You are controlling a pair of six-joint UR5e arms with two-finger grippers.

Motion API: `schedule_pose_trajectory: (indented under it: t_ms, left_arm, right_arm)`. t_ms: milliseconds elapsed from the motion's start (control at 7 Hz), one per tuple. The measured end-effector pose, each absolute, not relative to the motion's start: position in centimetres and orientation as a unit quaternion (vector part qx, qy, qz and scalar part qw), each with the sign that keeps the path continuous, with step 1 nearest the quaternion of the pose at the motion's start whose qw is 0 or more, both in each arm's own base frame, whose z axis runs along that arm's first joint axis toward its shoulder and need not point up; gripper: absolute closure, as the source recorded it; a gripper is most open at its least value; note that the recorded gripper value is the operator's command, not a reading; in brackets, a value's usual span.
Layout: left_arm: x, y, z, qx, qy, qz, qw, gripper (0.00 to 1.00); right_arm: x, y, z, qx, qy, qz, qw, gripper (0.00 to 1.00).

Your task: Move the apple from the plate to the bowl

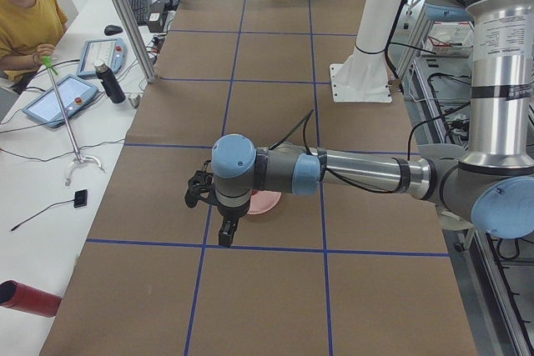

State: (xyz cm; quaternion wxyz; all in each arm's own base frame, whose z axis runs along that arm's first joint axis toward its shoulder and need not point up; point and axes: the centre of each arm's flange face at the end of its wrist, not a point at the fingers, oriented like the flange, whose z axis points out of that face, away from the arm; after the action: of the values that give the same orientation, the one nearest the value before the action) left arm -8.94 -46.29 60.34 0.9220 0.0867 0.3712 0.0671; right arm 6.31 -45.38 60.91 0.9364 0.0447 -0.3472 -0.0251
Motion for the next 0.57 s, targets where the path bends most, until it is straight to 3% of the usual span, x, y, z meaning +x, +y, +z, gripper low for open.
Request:
schedule_pose_trajectory:
  t_ms: [571]
  left_arm:
    - [-8.9, -46.3, 60.4, 0.089, 0.371, 0.068, 0.922, 0.02]
  right_arm:
    - [4.0, -44.6, 65.1, 0.026, -0.356, -0.040, 0.933, 0.00]
